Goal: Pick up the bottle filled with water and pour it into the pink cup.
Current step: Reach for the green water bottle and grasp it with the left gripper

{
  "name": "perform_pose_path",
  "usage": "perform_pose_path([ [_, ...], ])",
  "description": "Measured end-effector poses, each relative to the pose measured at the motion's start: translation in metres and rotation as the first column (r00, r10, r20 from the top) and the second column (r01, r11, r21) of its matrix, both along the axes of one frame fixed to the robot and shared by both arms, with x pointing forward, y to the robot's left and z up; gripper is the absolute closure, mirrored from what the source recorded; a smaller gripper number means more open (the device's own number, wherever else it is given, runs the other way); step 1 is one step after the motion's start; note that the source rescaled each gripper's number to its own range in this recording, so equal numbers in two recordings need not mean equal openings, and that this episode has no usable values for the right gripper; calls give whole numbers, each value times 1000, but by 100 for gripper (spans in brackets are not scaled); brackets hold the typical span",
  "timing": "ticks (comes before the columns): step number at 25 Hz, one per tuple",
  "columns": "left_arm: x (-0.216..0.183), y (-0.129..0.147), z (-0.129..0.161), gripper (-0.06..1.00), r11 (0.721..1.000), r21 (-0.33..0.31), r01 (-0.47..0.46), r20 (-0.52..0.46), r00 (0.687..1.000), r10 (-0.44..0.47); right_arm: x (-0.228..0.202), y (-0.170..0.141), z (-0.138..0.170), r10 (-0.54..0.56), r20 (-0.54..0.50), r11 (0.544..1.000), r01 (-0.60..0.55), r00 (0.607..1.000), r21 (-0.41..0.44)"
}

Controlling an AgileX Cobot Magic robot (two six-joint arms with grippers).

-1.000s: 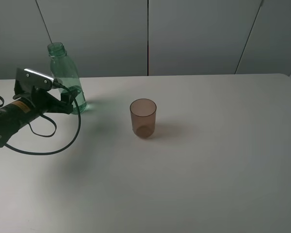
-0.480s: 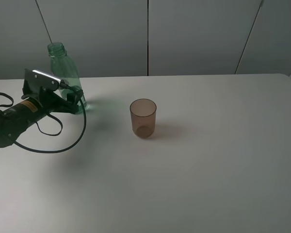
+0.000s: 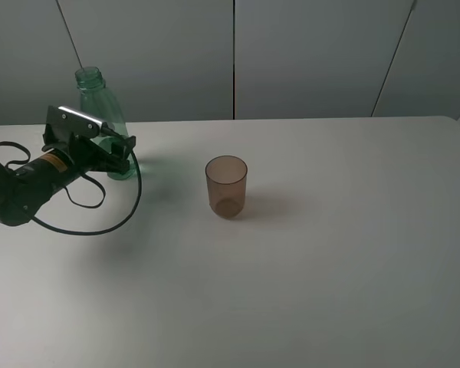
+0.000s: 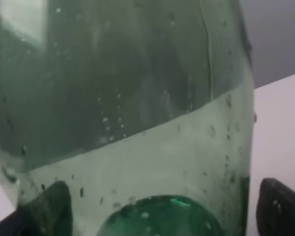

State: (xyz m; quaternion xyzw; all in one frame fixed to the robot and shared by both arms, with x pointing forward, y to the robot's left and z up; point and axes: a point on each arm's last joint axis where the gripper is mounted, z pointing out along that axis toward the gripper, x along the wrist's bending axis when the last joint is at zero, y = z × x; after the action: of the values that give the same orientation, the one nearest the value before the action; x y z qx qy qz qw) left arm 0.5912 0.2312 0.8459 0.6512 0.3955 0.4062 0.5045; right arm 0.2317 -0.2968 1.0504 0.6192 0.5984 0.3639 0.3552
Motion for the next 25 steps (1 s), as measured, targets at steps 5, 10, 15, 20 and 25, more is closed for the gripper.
perform_pose_path([
  [5,7,-2,0,-1,1000,-2,4,16,1000,-4,0,0,0,0,0,1000,0,1000,0],
  [10,8,-2,-9,-1,1000,1,4,-1,1000,-4,0,0,0,0,0,1000,0,1000,0],
  [15,10,-3,-13,-1,1000,3,10,-7,1000,-10,0,0,0,0,0,1000,0,1000,0],
  [20,10,-3,-13,-1,1000,3,13,-5,1000,-13,0,0,0,0,0,1000,0,1000,0],
  [25,10,-3,-13,-1,1000,3,13,-5,1000,-13,0,0,0,0,0,1000,0,1000,0],
])
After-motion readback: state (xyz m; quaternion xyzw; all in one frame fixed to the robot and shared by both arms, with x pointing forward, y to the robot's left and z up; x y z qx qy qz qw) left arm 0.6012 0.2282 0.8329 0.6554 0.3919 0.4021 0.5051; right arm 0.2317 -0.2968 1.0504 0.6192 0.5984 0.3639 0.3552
